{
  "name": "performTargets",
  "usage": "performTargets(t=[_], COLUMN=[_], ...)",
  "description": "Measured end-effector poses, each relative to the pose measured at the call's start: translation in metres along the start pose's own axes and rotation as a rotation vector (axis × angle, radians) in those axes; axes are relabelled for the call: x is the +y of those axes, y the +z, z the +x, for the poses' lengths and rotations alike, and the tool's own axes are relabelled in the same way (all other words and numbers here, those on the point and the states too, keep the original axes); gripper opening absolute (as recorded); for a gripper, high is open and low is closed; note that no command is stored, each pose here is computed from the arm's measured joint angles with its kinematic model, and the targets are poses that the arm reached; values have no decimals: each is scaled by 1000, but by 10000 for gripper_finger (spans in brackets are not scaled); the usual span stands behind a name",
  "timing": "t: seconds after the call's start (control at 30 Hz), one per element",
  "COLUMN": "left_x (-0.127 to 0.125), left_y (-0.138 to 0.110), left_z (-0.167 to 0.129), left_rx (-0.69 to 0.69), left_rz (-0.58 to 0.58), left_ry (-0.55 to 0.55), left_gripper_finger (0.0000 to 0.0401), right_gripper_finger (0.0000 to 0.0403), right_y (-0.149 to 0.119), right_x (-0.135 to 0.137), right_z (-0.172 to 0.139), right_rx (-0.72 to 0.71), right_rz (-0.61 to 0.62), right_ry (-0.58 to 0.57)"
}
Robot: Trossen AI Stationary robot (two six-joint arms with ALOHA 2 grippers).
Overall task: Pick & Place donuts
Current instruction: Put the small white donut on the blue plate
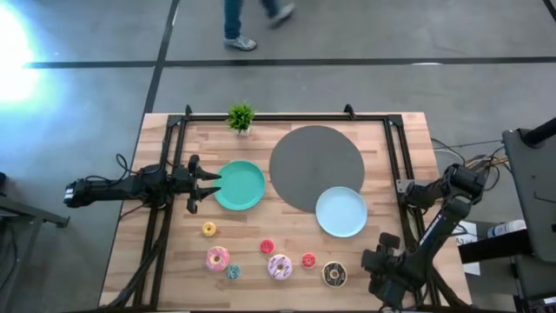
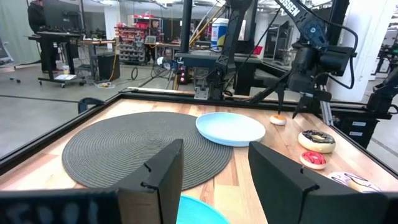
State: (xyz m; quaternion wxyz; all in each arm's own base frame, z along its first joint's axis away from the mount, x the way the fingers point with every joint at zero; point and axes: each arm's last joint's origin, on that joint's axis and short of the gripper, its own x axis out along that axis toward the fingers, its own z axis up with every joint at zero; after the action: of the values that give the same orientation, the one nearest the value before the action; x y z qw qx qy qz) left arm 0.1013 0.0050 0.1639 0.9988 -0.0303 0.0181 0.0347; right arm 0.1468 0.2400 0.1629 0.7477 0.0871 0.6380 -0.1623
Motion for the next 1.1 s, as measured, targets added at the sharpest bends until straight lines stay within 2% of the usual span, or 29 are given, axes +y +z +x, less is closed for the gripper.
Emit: performTargets(t=[0.27,0.47,0.83,0.97,1.1], left_x=[0,0,0,0,0], left_y=[0,0,0,0,0], left_z=[0,0,0,0,0], left_rx=[0,0,0,0,0], left_rz=[0,0,0,0,0], left_ry=[0,0,0,0,0], left_gripper_finger=[156,156,156,156,156], right_gripper_finger=[146,122,117,96,55], right_y=[-1,-1,-3,-4,-5], right_x=[5,0,-8,-13,-17], right_z=[10,14,15,20,23], right_rx=[-9,-3,9,8,6], right_rz=[60,130,88,93,128], right_ry=[87,58,-44,-65,-85])
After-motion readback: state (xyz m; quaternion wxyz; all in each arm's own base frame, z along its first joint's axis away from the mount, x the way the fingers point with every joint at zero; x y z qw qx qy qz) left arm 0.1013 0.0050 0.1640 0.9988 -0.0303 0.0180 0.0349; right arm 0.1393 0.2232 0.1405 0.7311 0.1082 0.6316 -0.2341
